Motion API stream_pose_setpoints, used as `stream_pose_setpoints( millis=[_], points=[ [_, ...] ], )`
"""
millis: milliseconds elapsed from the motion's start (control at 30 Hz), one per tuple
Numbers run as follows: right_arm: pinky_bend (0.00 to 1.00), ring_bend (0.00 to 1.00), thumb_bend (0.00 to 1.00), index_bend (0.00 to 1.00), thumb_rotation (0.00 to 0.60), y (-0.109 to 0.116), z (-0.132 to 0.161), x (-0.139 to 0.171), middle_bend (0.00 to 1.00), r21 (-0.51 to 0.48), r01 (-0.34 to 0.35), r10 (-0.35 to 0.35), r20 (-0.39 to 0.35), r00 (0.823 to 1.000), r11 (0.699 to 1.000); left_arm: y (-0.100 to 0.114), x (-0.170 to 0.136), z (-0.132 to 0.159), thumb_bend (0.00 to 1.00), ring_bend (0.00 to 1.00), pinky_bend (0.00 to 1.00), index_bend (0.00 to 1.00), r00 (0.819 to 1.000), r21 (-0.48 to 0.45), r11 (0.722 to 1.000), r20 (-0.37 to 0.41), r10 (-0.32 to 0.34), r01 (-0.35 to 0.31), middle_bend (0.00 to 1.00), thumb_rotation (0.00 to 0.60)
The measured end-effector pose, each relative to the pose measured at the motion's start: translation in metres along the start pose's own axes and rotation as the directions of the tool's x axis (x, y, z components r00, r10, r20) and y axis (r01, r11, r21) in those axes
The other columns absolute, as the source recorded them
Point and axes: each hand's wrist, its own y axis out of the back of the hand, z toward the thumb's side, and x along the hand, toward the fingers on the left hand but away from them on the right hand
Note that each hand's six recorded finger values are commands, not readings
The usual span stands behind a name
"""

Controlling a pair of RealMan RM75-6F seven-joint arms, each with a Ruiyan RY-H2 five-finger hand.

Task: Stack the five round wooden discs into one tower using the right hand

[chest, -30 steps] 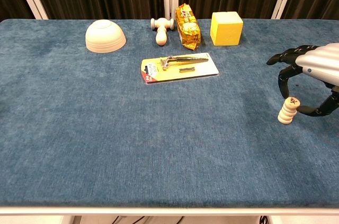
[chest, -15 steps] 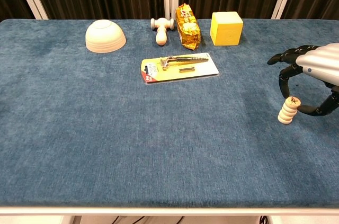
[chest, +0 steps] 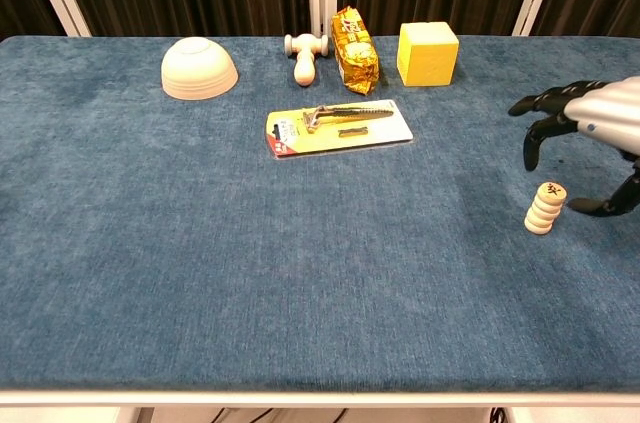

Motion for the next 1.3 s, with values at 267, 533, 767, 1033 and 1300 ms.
stream_pose_setpoints(
  millis=[267,533,767,1033,1300],
  points=[
    [0.00,0.00,0.33,0.26,0.600,-0.012,-0.021,0.007,0.00,0.005,-0.095,0.095,0.033,0.995,0.995,0.000,0.000,0.002,0.14,0.00,0.00,0.08,1.000,0.004,1.000,0.004,-0.001,0.001,0.00,0.600],
    [0.00,0.00,0.66,0.25,0.580,-0.027,-0.029,0.011,0.00,-0.023,-0.160,0.161,0.027,0.987,0.987,-0.001,-0.001,0.002,0.14,0.00,0.00,0.08,1.000,0.008,1.000,0.002,-0.004,0.004,0.00,0.600],
    [0.00,0.00,0.73,0.24,0.572,-0.031,-0.027,0.009,0.00,-0.047,-0.172,0.172,0.008,0.985,0.984,-0.001,0.000,0.001,0.14,0.00,0.00,0.08,1.000,0.007,1.000,0.000,-0.004,0.004,0.00,0.600],
    [0.00,0.00,0.73,0.23,0.573,-0.032,-0.025,0.006,0.00,-0.107,-0.166,0.166,-0.011,0.986,0.980,-0.001,0.000,0.001,0.14,0.00,0.00,0.08,1.000,0.005,1.000,0.000,-0.006,0.006,0.00,0.600],
    [0.00,0.00,0.75,0.25,0.572,-0.032,-0.023,0.006,0.00,-0.146,-0.184,0.181,-0.031,0.983,0.972,-0.002,0.000,0.001,0.14,0.00,0.00,0.08,1.000,0.007,1.000,-0.001,-0.008,0.008,0.00,0.600]
  ],
)
